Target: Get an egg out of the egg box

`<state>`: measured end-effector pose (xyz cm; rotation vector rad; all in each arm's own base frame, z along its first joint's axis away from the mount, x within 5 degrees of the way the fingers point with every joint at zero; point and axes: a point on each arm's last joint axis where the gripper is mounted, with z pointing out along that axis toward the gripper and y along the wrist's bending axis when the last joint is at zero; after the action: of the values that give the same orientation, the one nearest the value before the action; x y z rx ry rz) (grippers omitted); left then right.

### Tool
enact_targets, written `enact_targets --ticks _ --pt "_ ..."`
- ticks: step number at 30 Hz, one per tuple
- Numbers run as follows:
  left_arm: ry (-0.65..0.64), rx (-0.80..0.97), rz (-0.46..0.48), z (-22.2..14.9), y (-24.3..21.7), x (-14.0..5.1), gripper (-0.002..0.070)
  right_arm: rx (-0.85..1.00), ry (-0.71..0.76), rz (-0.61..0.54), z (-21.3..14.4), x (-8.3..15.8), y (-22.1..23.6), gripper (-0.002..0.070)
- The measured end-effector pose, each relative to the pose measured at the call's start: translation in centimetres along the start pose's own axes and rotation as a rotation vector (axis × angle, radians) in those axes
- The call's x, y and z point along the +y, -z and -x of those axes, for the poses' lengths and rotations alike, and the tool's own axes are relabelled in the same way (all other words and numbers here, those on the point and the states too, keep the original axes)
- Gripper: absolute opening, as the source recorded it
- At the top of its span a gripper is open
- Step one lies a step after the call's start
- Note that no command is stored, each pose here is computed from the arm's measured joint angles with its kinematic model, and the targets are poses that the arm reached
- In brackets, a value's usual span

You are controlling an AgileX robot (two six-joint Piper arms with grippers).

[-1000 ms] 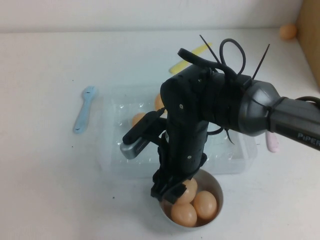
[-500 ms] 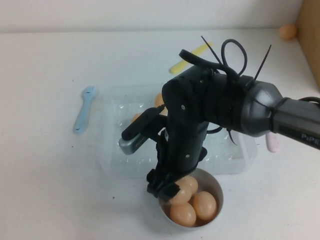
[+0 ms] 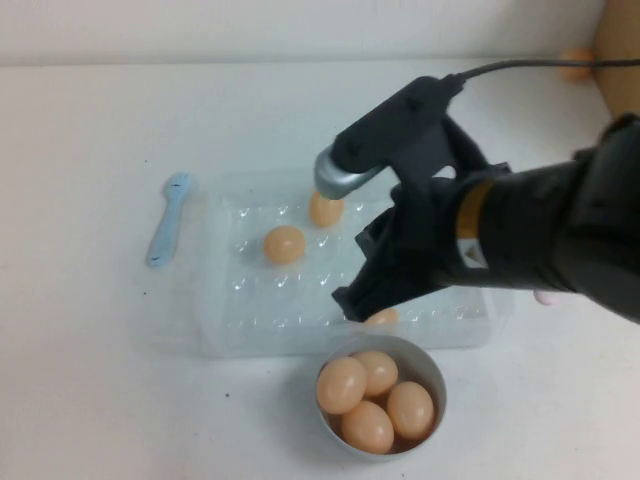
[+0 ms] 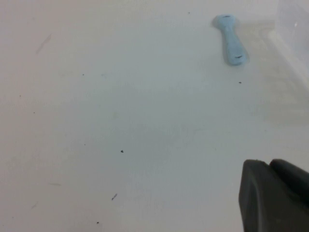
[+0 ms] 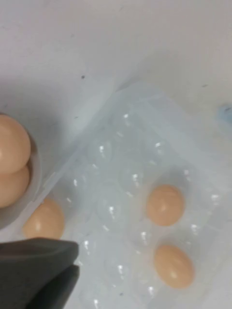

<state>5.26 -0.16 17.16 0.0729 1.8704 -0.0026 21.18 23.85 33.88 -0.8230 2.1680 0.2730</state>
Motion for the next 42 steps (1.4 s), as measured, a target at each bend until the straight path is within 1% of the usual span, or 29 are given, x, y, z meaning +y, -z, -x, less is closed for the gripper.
enact_targets --ticks 3,8,16,25,28,31,34,37,42 --pt "0.000 0.000 0.000 0.0 0.0 0.0 -0.0003 -0.102 -0.021 0.025 -1.4 -0.5 2.6 -0.0011" --pt "0.000 0.000 0.000 0.0 0.0 0.0 -0.0003 -0.137 -0.042 0.024 -4.1 -1.5 6.0 -0.0015" --pt "0.000 0.000 0.000 0.0 0.0 0.0 -0.0003 -0.188 -0.020 0.038 -8.3 -2.1 7.8 -0.0016" --pt "0.000 0.000 0.000 0.0 0.0 0.0 -0.0003 -0.267 -0.028 0.044 -11.8 -3.0 10.2 -0.0016" --pt "0.000 0.000 0.000 0.0 0.0 0.0 -0.0003 -0.317 -0.070 0.001 -13.1 -4.1 10.8 -0.0016" --pt "0.001 0.000 0.002 0.0 0.0 0.0 -0.0003 -0.389 -0.125 -0.064 -15.2 -5.5 10.6 -0.0016" --pt "0.001 0.000 0.002 0.0 0.0 0.0 -0.0003 -0.472 -0.164 -0.115 -17.3 -6.3 10.0 -0.0017" --pt "0.001 0.000 0.002 0.0 0.0 0.0 -0.0003 -0.579 -0.207 -0.199 -20.0 -7.1 9.7 -0.0017" --pt "0.001 0.000 0.002 0.0 0.0 0.0 -0.0003 -0.691 -0.219 -0.401 -24.0 -7.8 10.2 -0.0017"
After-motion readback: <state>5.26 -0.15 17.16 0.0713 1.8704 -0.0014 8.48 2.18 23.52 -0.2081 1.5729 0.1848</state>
